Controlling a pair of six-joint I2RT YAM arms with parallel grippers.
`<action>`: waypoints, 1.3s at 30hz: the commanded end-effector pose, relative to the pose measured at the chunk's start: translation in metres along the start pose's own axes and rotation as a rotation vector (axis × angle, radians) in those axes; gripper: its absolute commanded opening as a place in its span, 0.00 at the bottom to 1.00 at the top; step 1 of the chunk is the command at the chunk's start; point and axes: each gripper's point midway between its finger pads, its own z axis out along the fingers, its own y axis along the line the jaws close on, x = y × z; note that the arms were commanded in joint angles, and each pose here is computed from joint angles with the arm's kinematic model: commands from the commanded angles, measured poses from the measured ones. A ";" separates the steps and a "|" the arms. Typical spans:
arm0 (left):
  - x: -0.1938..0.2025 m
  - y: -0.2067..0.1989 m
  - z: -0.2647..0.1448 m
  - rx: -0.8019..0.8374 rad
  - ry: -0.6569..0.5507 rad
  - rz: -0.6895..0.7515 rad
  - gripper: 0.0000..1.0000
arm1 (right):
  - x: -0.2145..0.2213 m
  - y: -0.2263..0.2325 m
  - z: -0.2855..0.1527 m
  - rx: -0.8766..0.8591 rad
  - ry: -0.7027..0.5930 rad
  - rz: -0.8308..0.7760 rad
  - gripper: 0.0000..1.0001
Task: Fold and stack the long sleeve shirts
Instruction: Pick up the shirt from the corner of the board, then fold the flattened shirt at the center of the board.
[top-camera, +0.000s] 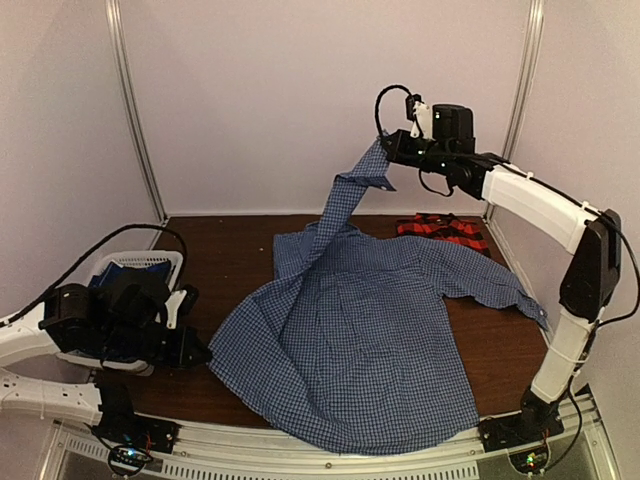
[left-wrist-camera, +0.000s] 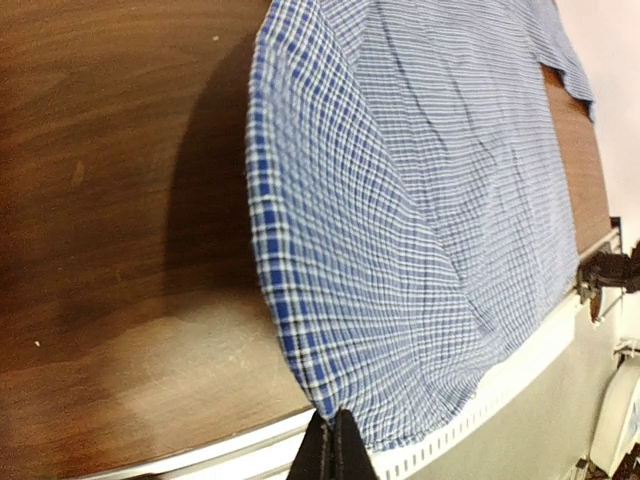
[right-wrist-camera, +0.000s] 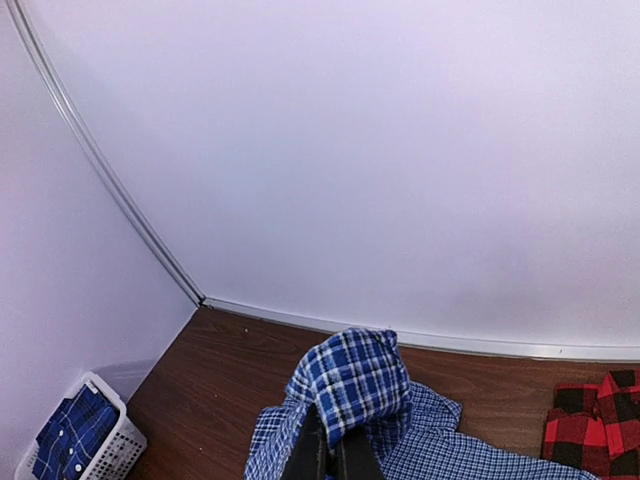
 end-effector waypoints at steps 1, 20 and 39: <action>0.008 -0.032 -0.025 0.177 0.041 0.176 0.00 | -0.026 0.016 0.003 -0.098 -0.071 0.009 0.02; 0.012 -0.168 0.023 0.643 0.211 0.511 0.00 | -0.007 -0.024 0.007 -0.072 -0.010 0.059 0.02; 0.064 -0.206 0.096 0.737 0.504 0.646 0.00 | 0.053 -0.090 -0.028 0.209 0.142 0.022 0.02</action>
